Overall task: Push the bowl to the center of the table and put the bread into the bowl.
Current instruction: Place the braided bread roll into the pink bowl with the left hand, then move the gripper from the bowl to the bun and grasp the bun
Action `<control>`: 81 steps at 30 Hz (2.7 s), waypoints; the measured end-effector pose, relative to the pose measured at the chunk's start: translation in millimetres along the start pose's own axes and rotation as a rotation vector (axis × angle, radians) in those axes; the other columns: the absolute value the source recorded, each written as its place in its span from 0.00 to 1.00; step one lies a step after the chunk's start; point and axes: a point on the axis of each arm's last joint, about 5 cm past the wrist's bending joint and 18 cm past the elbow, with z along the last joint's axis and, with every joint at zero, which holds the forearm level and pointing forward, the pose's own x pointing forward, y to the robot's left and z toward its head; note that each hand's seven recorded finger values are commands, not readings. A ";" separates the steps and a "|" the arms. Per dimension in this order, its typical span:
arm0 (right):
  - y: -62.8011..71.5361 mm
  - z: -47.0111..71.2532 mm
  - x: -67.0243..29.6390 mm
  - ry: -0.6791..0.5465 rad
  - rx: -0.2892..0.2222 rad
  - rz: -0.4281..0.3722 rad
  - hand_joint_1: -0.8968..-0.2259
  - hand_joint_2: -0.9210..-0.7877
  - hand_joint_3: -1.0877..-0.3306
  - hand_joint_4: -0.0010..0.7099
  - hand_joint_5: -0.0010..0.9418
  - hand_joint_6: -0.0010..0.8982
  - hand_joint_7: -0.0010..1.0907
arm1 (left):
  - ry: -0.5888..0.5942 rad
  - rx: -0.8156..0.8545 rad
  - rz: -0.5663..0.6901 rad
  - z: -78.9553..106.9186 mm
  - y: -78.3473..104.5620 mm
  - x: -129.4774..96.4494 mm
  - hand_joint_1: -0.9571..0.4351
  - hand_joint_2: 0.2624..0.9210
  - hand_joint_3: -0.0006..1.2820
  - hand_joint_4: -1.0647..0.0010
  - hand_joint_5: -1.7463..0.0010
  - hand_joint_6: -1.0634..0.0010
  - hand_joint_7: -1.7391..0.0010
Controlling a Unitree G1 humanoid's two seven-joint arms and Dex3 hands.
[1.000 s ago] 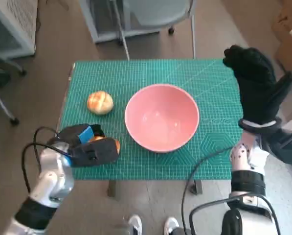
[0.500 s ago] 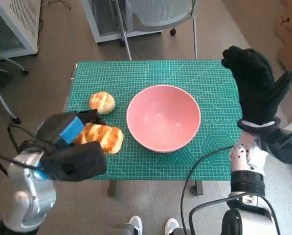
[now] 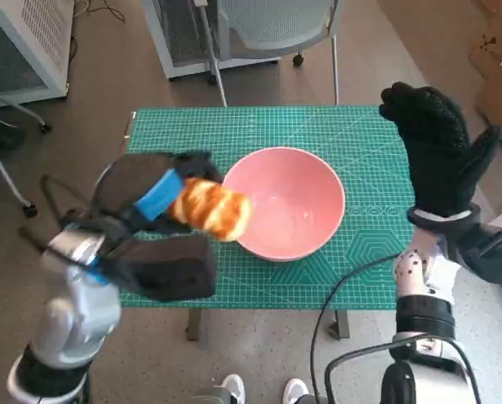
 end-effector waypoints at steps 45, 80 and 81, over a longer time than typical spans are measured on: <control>-6.1 7.0 -6.0 0.005 -0.041 -0.013 0.42 0.00 0.45 0.35 0.00 0.37 0.01 | 0.022 -0.055 -0.340 23.3 -66.8 108.7 0.49 0.74 0.08 0.99 0.99 0.88 0.92; -4.2 3.0 -7.7 0.023 -0.029 -0.011 0.42 0.00 0.45 0.33 0.00 0.35 0.00 | -0.039 -0.069 0.004 -24.7 11.3 52.5 0.23 0.90 0.00 1.00 1.00 0.87 0.97; -4.2 2.8 -7.8 0.025 -0.029 -0.012 0.43 0.00 0.45 0.33 0.00 0.35 0.00 | -0.022 -0.067 0.021 -29.0 15.8 50.0 0.24 0.88 0.00 1.00 1.00 0.86 0.97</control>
